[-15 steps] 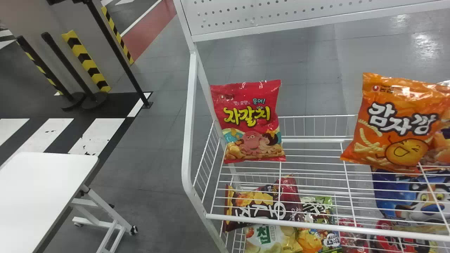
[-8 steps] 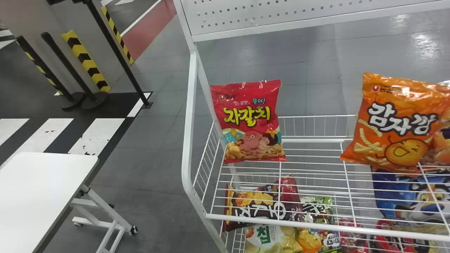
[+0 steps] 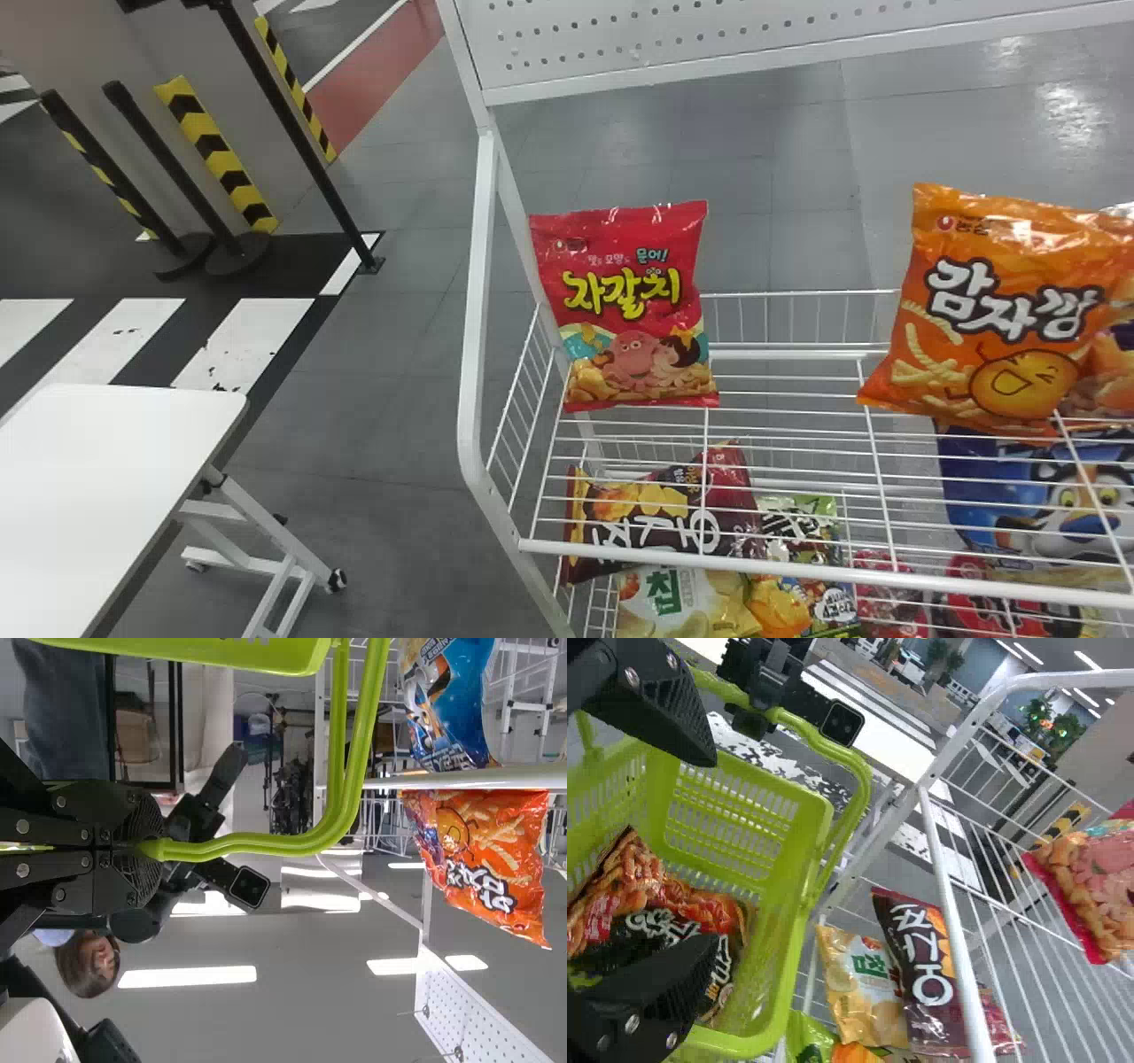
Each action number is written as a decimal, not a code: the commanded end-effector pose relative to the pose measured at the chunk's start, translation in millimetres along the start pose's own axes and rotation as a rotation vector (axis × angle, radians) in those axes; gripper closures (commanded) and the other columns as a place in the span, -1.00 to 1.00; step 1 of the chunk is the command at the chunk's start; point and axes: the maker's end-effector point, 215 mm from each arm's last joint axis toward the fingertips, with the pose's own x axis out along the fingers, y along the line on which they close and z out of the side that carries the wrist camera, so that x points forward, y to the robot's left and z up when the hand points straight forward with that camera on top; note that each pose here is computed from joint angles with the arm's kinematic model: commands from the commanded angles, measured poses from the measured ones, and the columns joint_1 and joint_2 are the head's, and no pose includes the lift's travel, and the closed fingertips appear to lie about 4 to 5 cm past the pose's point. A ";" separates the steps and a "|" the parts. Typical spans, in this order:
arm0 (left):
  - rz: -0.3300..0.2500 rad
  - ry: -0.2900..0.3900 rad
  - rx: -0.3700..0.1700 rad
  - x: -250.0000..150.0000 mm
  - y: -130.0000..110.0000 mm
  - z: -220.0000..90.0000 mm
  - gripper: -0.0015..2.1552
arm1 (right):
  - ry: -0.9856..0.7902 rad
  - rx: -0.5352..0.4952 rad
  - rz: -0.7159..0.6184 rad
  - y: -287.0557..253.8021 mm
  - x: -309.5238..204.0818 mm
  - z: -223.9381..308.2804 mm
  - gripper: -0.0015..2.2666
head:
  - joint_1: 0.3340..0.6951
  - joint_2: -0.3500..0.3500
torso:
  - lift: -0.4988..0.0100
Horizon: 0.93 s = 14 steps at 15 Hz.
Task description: Hold basket handle with left hand then pick spicy shrimp crackers with right hand and place into basket
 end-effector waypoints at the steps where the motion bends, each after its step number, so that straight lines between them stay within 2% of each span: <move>1: -0.013 -0.003 -0.005 -0.2 -1.7 -1.0 0.98 | -0.120 -0.105 -0.036 -7.1 -17.2 39.0 -0.95 | 1.00 1.00 | 0.92; 3: -0.015 -0.004 -0.003 0.1 -1.4 -1.0 0.98 | -0.238 -0.203 -0.071 -10.8 -34.2 73.9 -0.95 | 1.00 0.99 | 0.92; 5: -0.014 -0.005 -0.002 -0.4 -1.5 -0.6 0.98 | -0.315 -0.243 -0.125 -22.9 -49.1 95.6 -0.94 | 1.00 0.84 | 0.92; 6: -0.014 -0.006 -0.004 -0.6 -1.2 -0.7 0.98 | -0.332 -0.255 -0.158 -32.2 -54.1 99.9 -0.94 | 1.00 0.69 | 0.92; 9: -0.014 -0.005 -0.002 -0.4 -1.5 -0.6 0.98 | -0.427 -0.333 -0.277 -61.6 -73.3 116.8 -0.94 | 1.00 0.50 | 0.92; 10: -0.014 -0.006 -0.002 -0.8 -1.7 -0.1 0.98 | -0.464 -0.350 -0.307 -67.6 -77.9 121.3 -0.94 | 1.00 0.36 | 0.92; 14: -0.016 -0.005 -0.006 0.6 -1.4 -1.3 0.98 | -0.656 -0.486 -0.410 -70.1 -104.3 137.9 -0.94 | 1.00 0.15 | 0.92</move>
